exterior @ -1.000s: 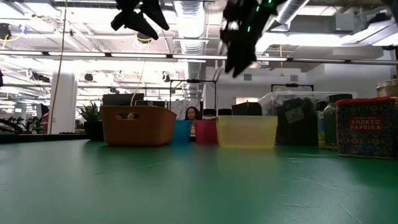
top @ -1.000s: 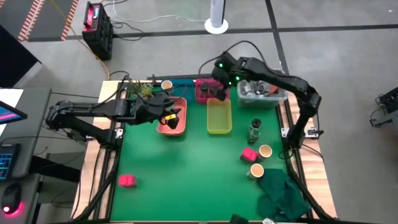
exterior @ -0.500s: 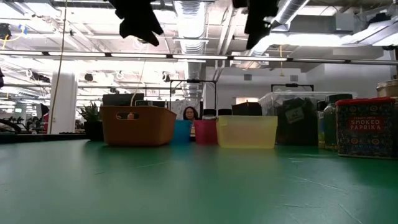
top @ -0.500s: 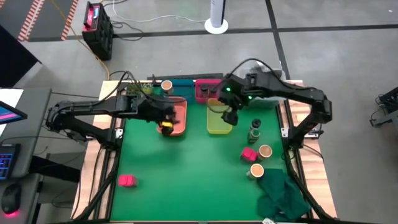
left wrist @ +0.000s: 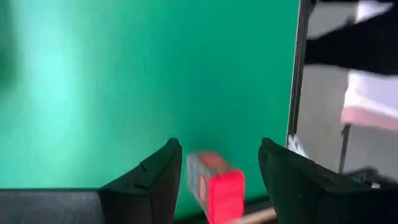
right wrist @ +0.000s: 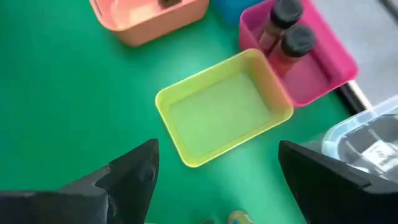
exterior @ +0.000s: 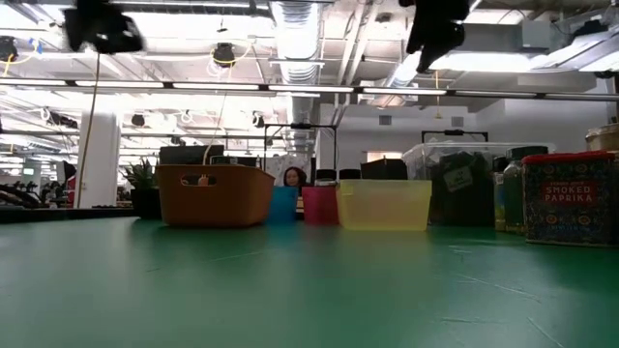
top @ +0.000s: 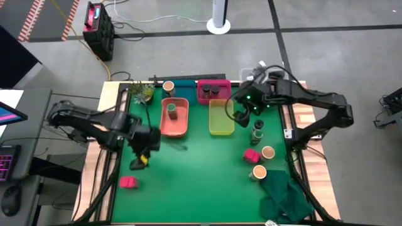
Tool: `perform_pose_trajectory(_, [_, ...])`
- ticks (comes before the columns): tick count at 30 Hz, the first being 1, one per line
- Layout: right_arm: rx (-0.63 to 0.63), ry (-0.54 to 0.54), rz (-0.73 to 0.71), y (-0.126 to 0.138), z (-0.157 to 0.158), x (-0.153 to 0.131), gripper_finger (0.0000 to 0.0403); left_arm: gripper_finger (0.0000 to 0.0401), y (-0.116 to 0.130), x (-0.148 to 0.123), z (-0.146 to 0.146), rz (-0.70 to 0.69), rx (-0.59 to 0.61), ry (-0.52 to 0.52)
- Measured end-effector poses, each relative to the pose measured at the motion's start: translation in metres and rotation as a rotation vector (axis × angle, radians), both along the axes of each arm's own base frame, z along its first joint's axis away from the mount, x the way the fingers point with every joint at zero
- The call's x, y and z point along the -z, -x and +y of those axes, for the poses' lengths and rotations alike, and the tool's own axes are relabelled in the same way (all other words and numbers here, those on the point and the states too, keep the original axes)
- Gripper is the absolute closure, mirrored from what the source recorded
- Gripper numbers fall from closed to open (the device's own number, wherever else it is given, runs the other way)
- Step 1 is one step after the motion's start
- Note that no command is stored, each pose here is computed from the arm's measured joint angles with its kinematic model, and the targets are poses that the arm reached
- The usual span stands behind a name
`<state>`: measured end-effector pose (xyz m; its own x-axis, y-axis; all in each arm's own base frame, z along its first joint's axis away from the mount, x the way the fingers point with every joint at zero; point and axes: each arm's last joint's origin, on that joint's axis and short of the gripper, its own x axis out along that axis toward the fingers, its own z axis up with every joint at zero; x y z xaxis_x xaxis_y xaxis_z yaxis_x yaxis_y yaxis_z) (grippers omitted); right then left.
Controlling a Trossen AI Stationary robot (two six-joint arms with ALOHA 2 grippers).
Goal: Sort spices by type
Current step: Put the left red seasoning can into the yellow bin
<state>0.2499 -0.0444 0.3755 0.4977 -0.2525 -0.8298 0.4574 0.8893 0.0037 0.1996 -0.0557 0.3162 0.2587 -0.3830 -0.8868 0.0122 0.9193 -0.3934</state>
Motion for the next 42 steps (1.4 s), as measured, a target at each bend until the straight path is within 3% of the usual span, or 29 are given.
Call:
perform_pose_trajectory(4, [0.036, 0.058, -0.035, 0.010, 0.005, -0.009, 0.0051, 0.0188, 0.010, 0.001, -0.026, 0.055, 0.016, 0.011])
perform_pose_trajectory(13, [0.163, 0.288, -0.062, 0.031, 0.006, -0.025, 0.0051, 0.0154, 0.031, 0.010, -0.080, 0.115, -0.064, -0.102])
perform_pose_trajectory(20, [0.190, 0.307, -0.054, 0.035, -0.002, -0.027, 0.0051, 0.0126, 0.050, 0.024, -0.119, 0.169, -0.109, -0.168])
perform_pose_trajectory(26, [0.172, 0.331, -0.091, 0.030, -0.004, -0.030, 0.0051, 0.0089, 0.064, 0.035, -0.133, 0.202, -0.161, -0.270])
perform_pose_trajectory(30, [0.174, 0.340, -0.116, 0.028, -0.006, -0.032, 0.0051, 0.0069, 0.069, 0.046, -0.144, 0.215, -0.131, -0.344])
perform_pose_trajectory(35, [0.195, 0.333, -0.124, 0.029, -0.009, -0.032, 0.0051, 0.0063, 0.070, 0.065, -0.160, 0.227, -0.063, -0.454])
perform_pose_trajectory(40, [0.206, 0.317, -0.138, 0.028, -0.009, -0.032, 0.0051, 0.0063, 0.070, 0.079, -0.164, 0.262, -0.066, -0.548])
perform_pose_trajectory(42, [0.206, 0.317, -0.141, 0.028, -0.009, -0.032, 0.0051, 0.0063, 0.070, 0.084, -0.164, 0.273, -0.102, -0.541])
